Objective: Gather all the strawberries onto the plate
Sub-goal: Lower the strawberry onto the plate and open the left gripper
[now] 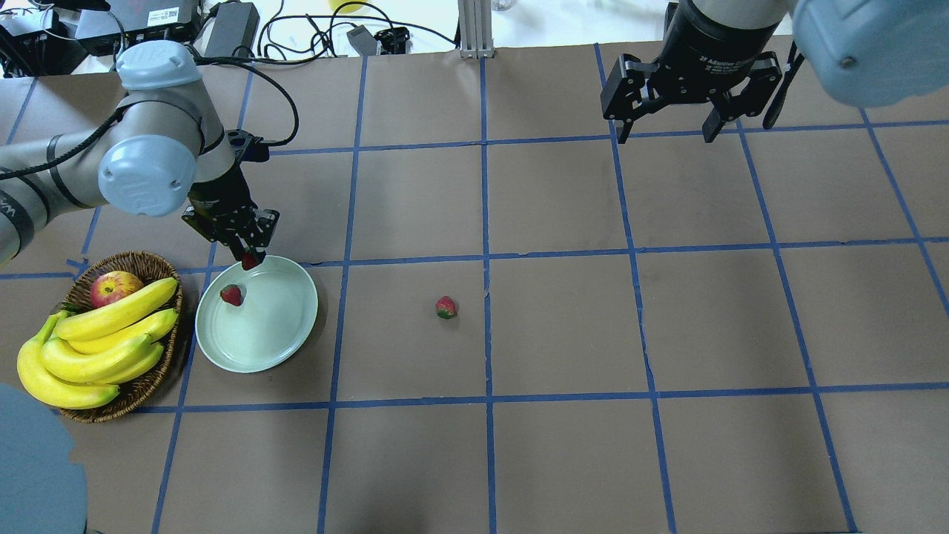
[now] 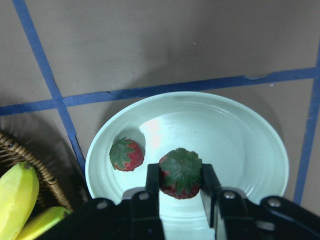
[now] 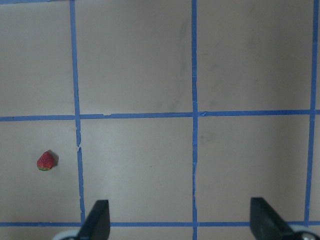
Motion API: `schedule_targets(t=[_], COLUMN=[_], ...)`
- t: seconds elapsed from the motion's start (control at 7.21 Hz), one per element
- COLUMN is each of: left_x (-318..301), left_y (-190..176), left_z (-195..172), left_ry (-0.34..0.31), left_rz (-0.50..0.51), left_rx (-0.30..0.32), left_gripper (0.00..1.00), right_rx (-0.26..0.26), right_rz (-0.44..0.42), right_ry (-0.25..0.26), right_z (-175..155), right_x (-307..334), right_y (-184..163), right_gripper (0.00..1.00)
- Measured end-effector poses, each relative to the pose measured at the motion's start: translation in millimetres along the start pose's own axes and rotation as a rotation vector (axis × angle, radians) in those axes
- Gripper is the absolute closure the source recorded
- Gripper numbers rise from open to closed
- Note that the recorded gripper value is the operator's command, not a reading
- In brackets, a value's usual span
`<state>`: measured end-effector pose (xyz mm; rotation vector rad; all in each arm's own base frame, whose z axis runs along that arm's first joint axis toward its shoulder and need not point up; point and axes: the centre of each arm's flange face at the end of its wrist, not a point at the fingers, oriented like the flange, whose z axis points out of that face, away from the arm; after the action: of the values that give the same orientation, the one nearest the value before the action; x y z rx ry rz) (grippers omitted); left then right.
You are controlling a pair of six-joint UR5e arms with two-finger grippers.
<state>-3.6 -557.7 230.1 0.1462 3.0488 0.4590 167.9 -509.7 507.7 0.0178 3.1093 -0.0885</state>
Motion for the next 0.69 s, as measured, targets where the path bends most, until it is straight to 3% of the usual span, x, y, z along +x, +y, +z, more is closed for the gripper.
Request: schedule_targets(t=[0.14,0.69], left_x=[-1.0,-1.2], left_y=[1.6,3.7], left_z=[6.0,3.7], left_ry=[0.004,0.004], left_rz=[-0.001,-0.025], left_rx=[-0.012,-0.005], left_gripper=[0.01,0.00], right_rx=[0.000,0.000], right_rz=[0.000,0.000], right_ry=[0.000,-0.001], right_z=[0.0,0.0], right_x=[0.0,-0.1], right_y=[0.0,0.0], right_gripper=[0.00,0.00])
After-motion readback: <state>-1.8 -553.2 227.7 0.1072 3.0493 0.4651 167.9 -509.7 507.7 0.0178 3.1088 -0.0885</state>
